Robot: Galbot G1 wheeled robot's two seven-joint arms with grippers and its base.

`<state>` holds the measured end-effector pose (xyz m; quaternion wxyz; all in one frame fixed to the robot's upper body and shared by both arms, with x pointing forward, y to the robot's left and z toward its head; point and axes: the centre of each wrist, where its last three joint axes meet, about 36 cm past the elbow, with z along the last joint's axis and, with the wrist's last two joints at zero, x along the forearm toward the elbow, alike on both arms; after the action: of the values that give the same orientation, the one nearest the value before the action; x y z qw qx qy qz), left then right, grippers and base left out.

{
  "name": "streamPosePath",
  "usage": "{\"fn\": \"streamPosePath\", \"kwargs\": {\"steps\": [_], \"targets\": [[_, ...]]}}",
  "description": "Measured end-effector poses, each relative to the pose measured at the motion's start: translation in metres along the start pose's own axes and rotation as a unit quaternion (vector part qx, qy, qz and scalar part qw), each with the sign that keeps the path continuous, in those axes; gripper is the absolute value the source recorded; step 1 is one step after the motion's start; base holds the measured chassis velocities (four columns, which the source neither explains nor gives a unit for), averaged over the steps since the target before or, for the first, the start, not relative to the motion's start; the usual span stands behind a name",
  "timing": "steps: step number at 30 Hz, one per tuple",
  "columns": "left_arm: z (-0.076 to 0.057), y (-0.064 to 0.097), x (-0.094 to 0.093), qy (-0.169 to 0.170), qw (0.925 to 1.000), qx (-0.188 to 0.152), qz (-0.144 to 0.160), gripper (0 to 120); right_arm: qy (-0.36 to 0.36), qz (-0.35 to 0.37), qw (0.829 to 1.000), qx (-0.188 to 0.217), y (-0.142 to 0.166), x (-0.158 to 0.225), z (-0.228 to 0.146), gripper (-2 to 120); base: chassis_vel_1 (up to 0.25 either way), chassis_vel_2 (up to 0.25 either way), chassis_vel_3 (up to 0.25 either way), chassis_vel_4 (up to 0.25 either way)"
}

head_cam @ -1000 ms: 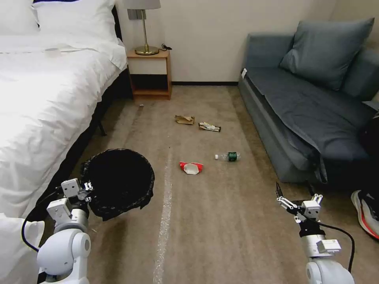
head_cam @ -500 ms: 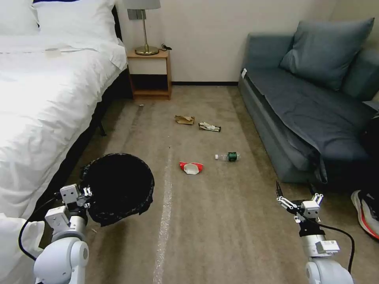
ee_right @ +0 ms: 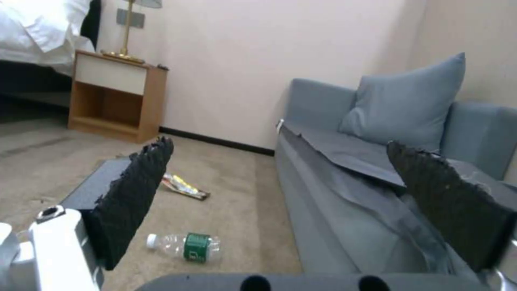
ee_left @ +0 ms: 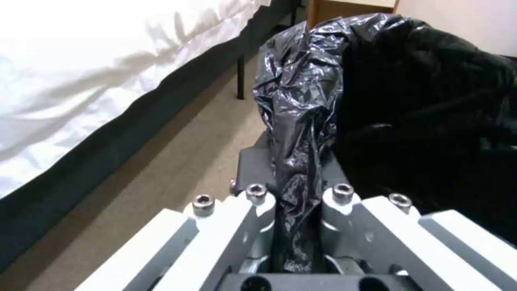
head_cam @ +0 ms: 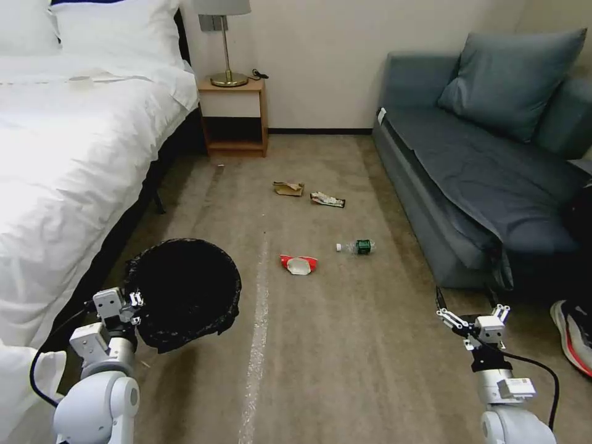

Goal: Pick up the trash bin, then pick up the garbage on the floor and place it into the trash bin.

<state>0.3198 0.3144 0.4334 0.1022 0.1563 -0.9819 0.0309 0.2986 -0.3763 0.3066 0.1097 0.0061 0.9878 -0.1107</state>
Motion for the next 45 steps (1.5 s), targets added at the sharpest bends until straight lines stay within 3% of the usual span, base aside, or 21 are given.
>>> {"fn": "streamPosePath", "kwargs": {"steps": [45], "targets": [[0.0005,0.0003,-0.0015,-0.007,0.9999,0.008,-0.011,5,-0.003,-0.005,1.000,-0.002,-0.0047,0.0019,0.0028,100,-0.049,0.053,0.052,-0.054]]}}
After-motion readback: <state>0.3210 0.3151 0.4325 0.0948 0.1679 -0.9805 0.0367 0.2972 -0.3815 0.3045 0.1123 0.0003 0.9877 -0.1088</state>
